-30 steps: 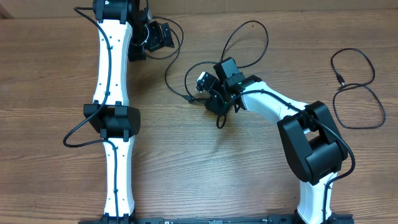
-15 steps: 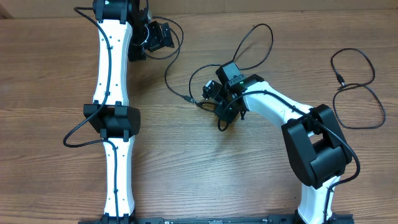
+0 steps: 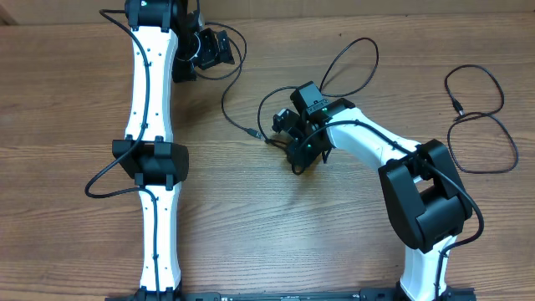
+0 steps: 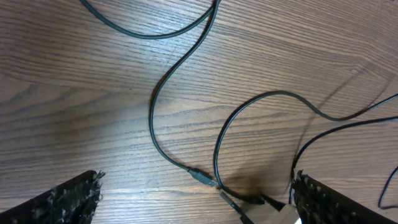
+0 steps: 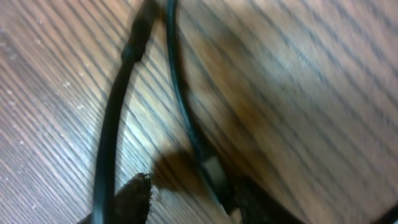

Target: Untangle cables

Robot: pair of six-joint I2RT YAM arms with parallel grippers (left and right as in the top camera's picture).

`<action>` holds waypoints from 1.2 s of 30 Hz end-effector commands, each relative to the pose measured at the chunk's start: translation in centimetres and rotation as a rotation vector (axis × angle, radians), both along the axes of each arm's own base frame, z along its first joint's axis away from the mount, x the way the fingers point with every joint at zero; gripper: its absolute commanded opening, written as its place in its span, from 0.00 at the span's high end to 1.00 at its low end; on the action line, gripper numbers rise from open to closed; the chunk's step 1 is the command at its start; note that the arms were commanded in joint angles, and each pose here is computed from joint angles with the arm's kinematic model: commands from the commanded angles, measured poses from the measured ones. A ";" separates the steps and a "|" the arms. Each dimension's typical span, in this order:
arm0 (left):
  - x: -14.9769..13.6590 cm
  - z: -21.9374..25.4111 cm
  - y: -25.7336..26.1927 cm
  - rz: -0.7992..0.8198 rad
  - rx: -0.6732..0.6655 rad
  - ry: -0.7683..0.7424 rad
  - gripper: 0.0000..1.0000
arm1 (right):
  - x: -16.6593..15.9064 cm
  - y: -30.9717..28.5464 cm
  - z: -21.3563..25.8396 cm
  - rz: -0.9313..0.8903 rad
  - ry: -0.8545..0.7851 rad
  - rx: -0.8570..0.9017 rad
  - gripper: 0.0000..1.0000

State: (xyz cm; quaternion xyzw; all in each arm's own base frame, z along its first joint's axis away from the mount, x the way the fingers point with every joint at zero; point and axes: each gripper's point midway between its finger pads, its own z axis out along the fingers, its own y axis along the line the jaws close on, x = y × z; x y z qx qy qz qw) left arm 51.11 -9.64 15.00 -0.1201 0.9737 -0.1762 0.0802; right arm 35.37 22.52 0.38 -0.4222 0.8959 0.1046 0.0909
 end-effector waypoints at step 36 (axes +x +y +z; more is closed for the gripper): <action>0.3 0.1 0.0 0.012 0.003 -0.011 0.01 | 2.4 1.1 11.8 -0.176 0.083 0.313 0.96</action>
